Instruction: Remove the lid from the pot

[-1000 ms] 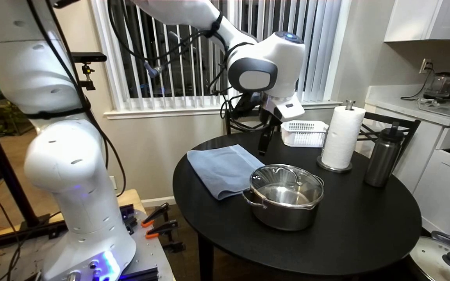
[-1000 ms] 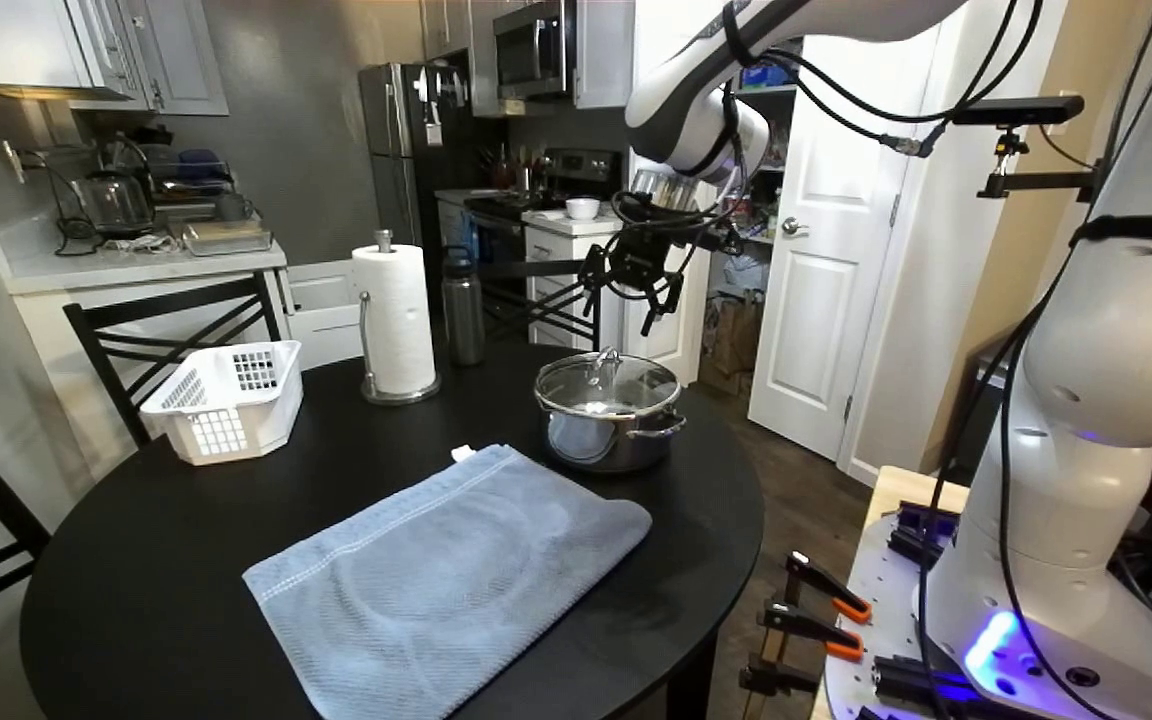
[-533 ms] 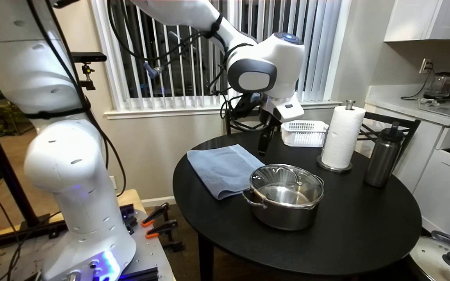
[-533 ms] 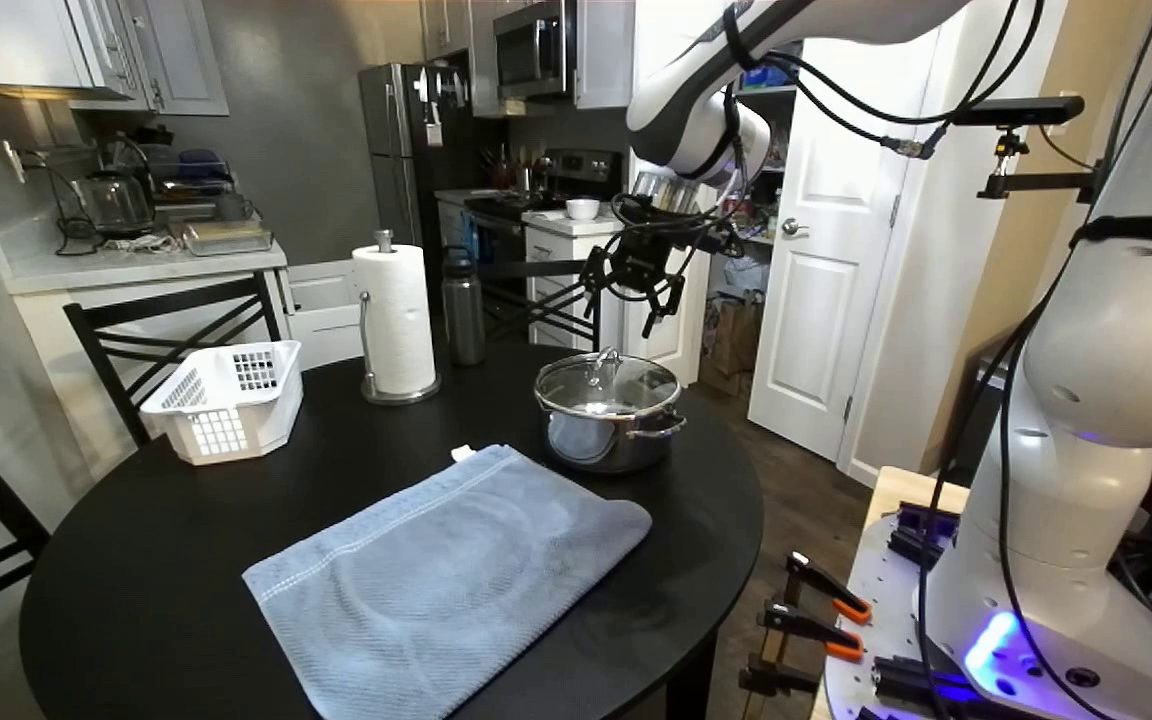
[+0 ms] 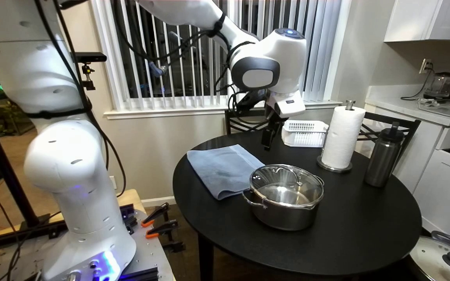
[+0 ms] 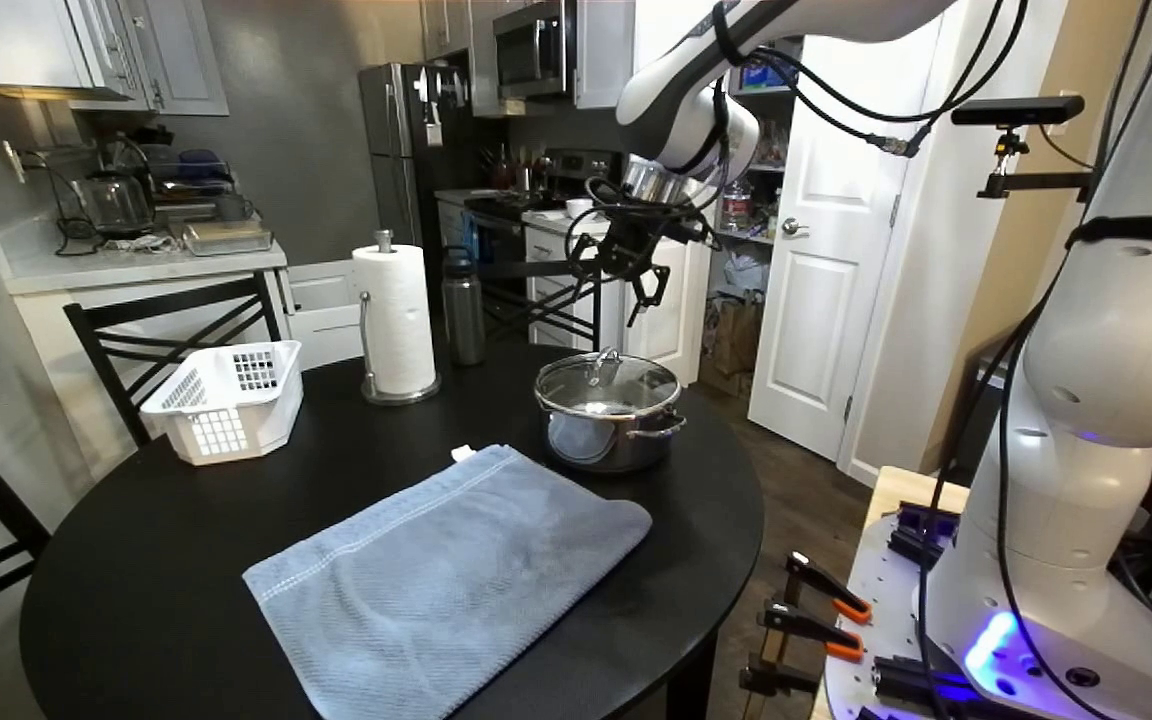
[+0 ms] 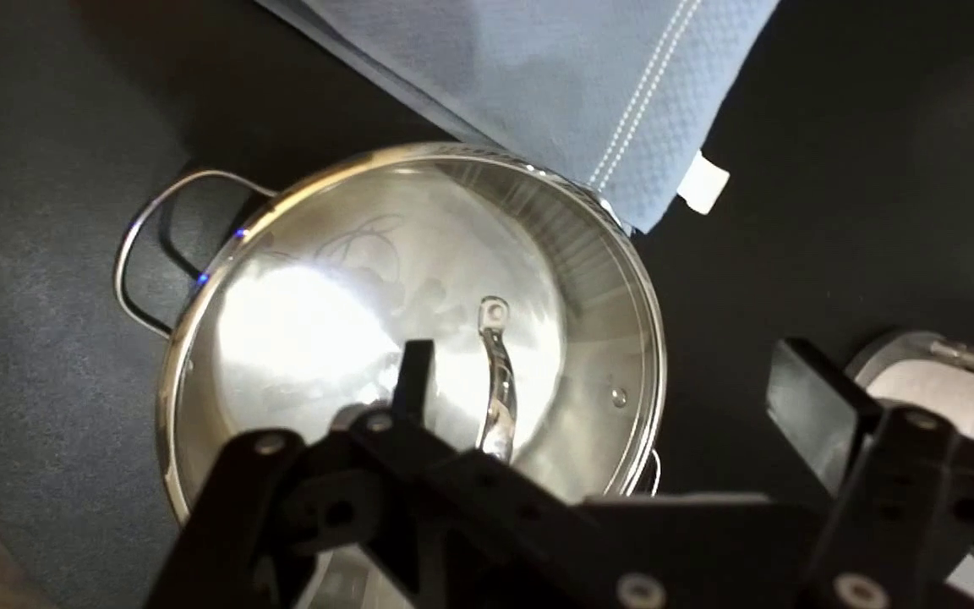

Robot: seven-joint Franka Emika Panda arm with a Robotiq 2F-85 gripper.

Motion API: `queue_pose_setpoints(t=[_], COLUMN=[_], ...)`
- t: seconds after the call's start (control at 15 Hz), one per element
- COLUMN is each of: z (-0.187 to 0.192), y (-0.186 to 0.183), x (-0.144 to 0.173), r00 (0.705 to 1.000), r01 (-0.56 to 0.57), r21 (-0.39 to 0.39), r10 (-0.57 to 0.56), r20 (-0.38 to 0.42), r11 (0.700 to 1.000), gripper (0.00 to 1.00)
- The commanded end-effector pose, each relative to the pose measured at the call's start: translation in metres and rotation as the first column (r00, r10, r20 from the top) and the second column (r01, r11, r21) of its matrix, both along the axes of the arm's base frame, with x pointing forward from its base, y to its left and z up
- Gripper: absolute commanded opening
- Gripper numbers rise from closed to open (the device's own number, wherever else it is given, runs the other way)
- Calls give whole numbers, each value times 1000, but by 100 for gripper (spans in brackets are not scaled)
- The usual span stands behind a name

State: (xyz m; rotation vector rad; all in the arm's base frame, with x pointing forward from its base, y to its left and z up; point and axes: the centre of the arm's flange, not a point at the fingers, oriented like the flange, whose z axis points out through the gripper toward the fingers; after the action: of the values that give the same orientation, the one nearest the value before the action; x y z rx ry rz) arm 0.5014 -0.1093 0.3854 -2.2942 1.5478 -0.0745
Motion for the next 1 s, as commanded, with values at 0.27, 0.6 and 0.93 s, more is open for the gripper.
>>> queue_pose_setpoints(t=[0.27,0.6,0.93], z=[7,-14,-22], y=[-4,-11,-12], x=[38,42,42], r00=[916,828,805], r01=[392,514,503], r21=[-22,-113,-185], r10=[-392,-526,-536], r20=[-87,-194,-255], r11=[920,850,844], gripper=[100,100,100])
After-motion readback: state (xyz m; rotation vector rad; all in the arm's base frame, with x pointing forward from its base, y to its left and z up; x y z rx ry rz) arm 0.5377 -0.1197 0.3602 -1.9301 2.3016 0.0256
